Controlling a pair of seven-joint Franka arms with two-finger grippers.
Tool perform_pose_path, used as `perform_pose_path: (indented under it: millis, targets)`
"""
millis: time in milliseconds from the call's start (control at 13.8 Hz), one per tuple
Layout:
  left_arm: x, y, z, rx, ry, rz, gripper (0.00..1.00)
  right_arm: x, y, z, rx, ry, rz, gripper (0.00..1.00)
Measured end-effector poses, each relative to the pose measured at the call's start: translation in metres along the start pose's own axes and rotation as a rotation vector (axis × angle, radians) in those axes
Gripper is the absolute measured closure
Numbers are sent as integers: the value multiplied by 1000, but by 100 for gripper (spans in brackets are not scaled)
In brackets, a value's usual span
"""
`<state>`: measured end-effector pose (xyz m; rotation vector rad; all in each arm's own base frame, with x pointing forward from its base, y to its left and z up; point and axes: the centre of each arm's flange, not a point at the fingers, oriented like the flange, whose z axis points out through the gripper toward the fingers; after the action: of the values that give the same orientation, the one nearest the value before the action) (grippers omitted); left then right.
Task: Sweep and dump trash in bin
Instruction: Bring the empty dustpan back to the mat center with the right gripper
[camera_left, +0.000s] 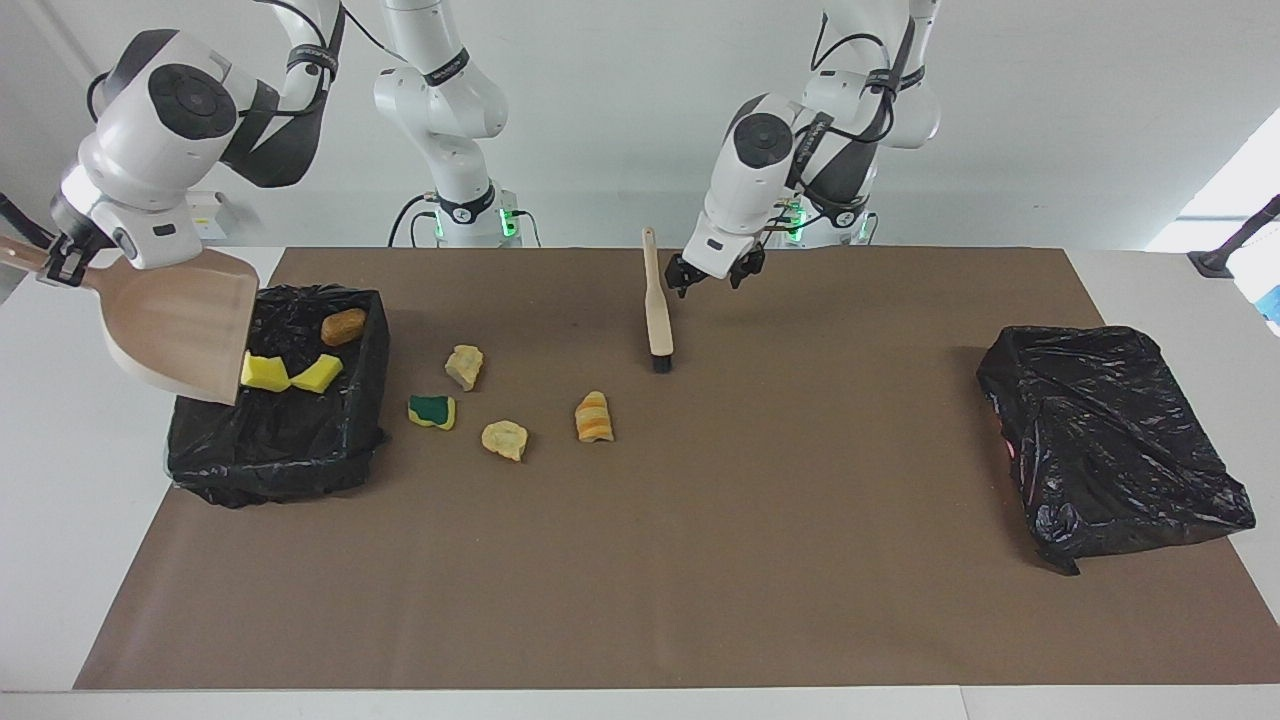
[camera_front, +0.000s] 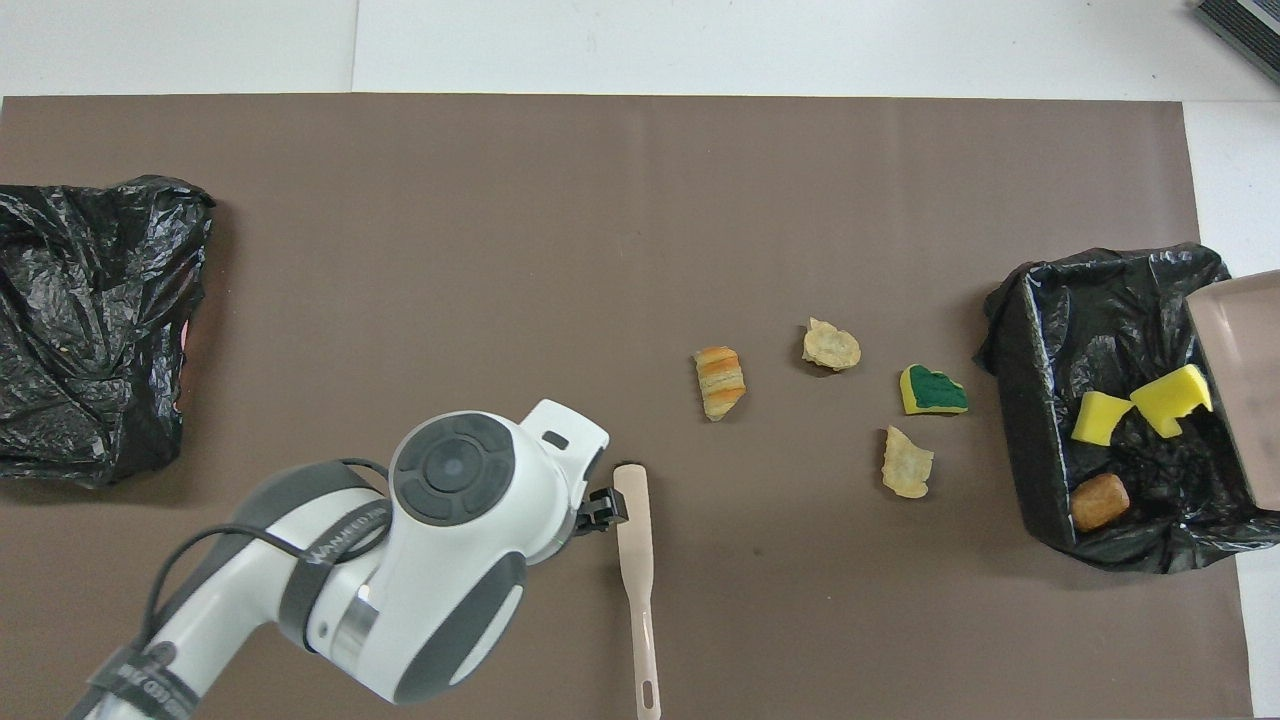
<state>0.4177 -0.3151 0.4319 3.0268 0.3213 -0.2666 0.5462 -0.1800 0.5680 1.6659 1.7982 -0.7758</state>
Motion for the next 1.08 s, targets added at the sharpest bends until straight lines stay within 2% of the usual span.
perform_pose_path:
  millis: [145,289,578,795,940,1084]
  targets:
    - [32,-38,-25,-11,31,-7,0,15,4,-5,-9,119,89,68]
    - [58,-74,-40,15,67,21,0,32,7,-11,7,252,199,68]
    - [89,-122,-91,39,61,132,0,70,10,-31,121,450,471,68]
    - [96,-153,-130,44,34,168,0,114,18,-72,218,532,746,68]
    - [97,-173,-155,43,29,192,0,152,25,-99,297,555,945,68]
    - [96,-194,-175,41,27,208,0,193,33,-117,371,566,1072,68]
